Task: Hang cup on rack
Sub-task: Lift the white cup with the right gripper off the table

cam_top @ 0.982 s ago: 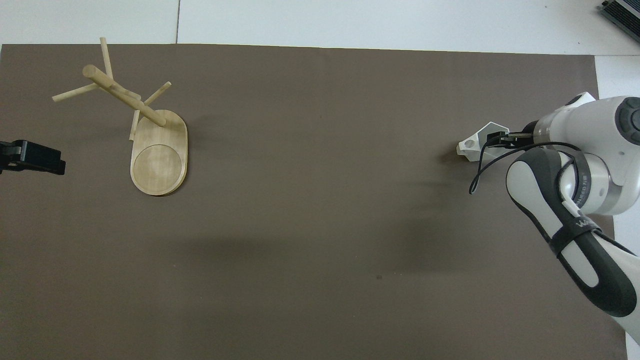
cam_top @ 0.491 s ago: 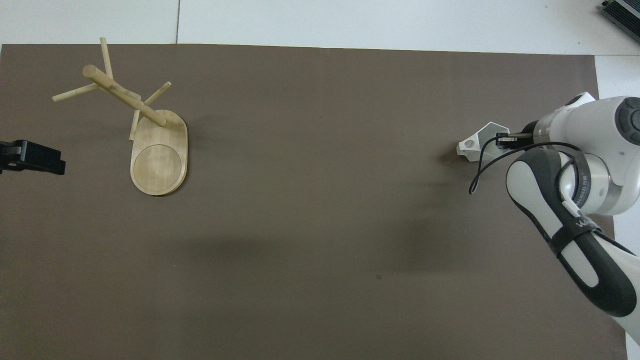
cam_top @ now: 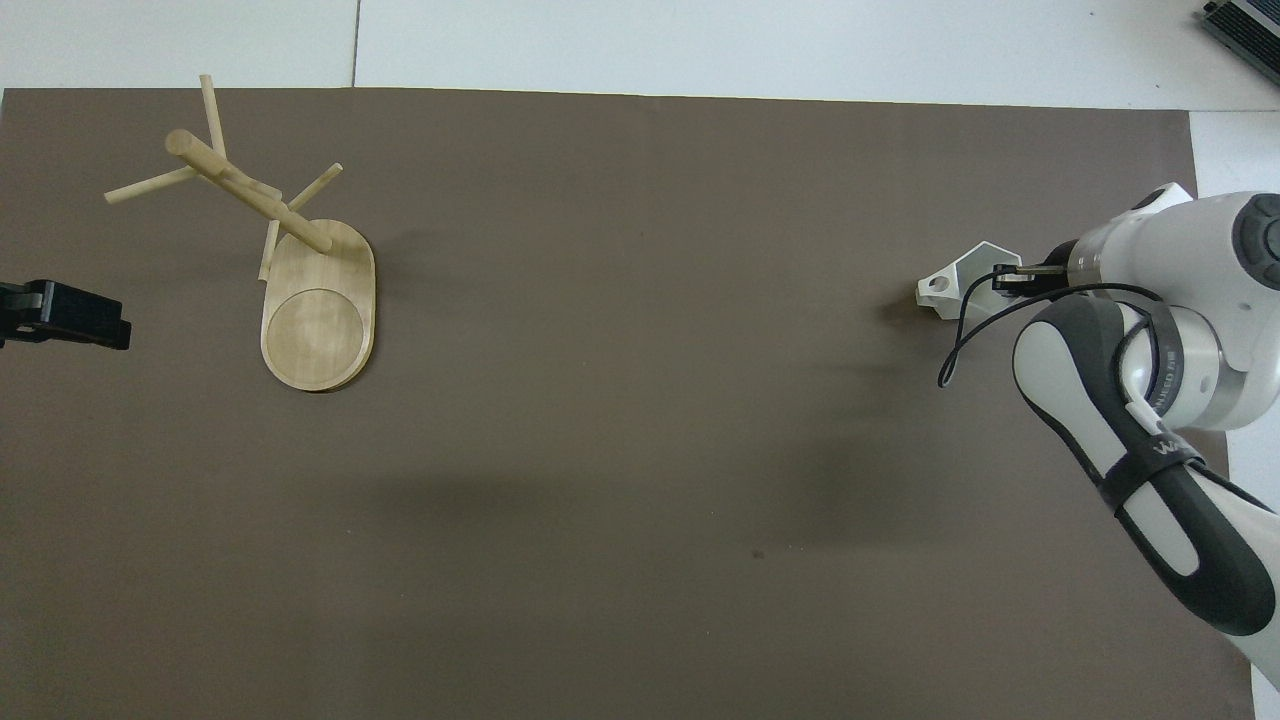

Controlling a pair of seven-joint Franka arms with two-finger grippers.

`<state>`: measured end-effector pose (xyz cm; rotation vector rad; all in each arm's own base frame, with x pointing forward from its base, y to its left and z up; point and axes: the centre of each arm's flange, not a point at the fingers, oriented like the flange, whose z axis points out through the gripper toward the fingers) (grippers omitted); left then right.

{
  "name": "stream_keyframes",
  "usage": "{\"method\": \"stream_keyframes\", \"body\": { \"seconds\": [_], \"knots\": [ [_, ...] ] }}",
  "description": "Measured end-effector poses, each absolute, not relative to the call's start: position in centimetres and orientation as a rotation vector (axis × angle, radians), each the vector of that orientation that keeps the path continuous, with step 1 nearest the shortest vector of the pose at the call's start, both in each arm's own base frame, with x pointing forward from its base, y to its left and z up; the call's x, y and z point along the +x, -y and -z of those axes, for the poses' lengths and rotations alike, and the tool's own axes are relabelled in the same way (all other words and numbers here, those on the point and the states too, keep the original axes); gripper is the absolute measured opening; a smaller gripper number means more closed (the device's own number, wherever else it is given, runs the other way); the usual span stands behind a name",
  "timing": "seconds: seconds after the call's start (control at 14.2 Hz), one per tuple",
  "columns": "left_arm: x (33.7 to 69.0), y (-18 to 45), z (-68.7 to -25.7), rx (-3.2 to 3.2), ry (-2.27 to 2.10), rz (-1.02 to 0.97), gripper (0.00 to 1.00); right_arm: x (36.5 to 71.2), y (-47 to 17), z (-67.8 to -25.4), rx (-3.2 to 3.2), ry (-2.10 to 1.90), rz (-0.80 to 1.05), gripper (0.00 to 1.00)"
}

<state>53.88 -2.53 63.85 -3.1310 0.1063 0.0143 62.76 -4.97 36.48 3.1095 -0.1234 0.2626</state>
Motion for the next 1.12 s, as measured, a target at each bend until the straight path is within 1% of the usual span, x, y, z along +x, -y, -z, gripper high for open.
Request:
{"method": "stream_keyframes", "body": {
  "seconds": [0.21,0.35,0.7,1.12],
  "knots": [
    [53.9,2.5,-63.9,-3.131,-0.106,-0.014,1.0,63.0,5.2,-36.9,3.107,0.128,-0.278,0.07],
    [53.9,2.5,-63.9,-3.131,-0.106,-0.014,1.0,63.5,5.3,-38.0,3.105,0.129,-0.293,0.07],
    [53.9,2.5,-63.9,-3.131,-0.106,-0.014,1.0,64.7,5.3,-43.7,3.113,0.132,-0.216,0.07],
    [53.9,2.5,-63.9,-3.131,-0.106,-0.014,1.0,64.4,5.4,-49.6,3.121,0.136,-0.11,0.07]
  ]
}}
